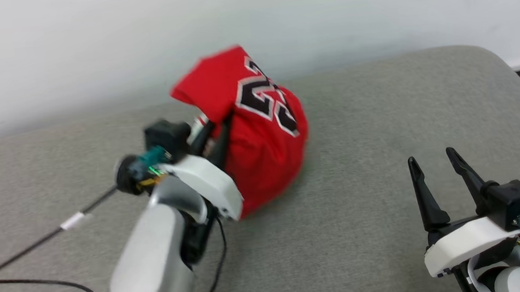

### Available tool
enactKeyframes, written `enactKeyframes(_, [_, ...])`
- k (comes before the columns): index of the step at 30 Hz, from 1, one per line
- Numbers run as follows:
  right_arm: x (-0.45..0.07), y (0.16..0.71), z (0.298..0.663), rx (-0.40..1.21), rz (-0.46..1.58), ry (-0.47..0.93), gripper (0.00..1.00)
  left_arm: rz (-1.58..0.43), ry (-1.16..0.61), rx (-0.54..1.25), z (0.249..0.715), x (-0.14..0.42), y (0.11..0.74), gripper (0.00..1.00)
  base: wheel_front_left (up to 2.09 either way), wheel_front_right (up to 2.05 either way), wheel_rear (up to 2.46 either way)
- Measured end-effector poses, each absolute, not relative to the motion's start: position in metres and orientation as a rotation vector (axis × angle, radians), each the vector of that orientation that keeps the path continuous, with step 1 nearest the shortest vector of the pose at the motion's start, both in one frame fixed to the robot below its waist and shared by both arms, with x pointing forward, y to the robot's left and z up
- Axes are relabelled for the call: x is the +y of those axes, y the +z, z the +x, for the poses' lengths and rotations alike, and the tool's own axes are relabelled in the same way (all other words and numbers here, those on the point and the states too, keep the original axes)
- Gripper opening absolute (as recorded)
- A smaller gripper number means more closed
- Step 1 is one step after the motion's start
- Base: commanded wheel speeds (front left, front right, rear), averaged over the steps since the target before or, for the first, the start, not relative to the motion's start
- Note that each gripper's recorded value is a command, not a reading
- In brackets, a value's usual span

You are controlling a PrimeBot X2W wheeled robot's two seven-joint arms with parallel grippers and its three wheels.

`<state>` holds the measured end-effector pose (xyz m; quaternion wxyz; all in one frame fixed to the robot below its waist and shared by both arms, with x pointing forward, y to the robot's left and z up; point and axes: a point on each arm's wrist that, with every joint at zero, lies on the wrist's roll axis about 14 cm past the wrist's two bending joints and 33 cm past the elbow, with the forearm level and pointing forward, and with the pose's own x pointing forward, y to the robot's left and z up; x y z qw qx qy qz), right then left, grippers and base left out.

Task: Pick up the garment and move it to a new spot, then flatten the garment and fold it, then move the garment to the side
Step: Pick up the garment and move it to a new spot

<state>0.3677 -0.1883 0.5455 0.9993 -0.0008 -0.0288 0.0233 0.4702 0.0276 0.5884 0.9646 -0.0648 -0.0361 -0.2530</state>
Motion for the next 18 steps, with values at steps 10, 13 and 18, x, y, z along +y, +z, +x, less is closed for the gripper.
enactKeyframes(10, [-0.212, 0.527, 0.364, -0.012, 0.024, -0.027, 1.0, -0.174, -0.672, 0.273, 0.416, -0.035, 0.466, 0.06, 0.0, 0.0, 0.0])
enactKeyframes(13, [-0.212, 0.522, 0.366, -0.001, 0.033, -0.028, 1.0, -0.176, -0.697, 0.351, 0.399, -0.042, 0.444, 0.83, 0.0, 0.0, 0.0])
enactKeyframes(18, [-0.205, 0.526, 0.375, -0.021, 0.037, -0.005, 1.0, -0.199, -0.668, 0.282, 0.401, -0.035, 0.457, 1.0, 0.0, 0.0, 0.0])
